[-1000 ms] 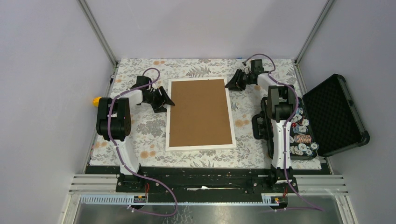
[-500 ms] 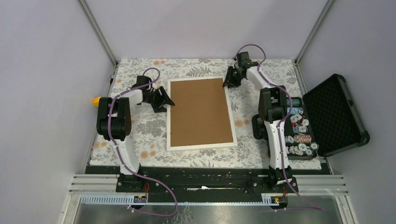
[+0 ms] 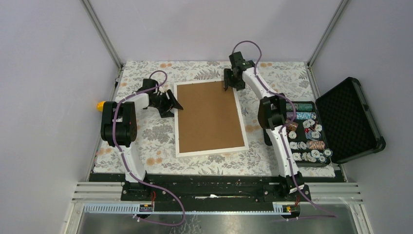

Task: Put the photo into the frame

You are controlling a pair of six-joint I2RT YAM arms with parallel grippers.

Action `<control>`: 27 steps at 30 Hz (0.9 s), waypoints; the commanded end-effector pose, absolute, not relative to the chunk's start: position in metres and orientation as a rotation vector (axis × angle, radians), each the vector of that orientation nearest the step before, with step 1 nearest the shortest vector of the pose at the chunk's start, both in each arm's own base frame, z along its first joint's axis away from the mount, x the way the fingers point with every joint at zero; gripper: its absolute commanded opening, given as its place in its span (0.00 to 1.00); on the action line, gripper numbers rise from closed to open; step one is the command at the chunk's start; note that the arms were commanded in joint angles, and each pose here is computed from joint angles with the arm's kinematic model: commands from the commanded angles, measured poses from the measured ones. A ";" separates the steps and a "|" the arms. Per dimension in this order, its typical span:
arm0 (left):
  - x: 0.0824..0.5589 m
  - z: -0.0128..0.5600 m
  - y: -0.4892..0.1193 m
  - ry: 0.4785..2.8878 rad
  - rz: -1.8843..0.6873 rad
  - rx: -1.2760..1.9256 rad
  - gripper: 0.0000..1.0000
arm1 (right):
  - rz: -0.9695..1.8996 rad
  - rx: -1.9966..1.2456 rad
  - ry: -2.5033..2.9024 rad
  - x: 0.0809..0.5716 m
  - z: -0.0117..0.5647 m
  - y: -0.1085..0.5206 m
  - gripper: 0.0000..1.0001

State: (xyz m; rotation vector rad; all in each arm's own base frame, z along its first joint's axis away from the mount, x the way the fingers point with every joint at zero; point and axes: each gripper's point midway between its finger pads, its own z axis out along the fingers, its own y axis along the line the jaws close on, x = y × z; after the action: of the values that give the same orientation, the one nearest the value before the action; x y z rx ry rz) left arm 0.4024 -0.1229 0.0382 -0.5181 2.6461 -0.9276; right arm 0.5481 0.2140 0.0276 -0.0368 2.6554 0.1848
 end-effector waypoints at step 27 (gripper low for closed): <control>0.403 0.068 -0.142 2.573 -1.016 -0.401 0.75 | 1.197 0.297 2.564 0.428 0.043 0.159 0.43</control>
State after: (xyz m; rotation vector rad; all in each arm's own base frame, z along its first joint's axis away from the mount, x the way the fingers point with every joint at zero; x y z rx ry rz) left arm 0.4006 -0.1273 0.0428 -0.4728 2.6359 -0.9194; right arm 0.4085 0.1544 0.0357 0.3473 2.6481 1.1232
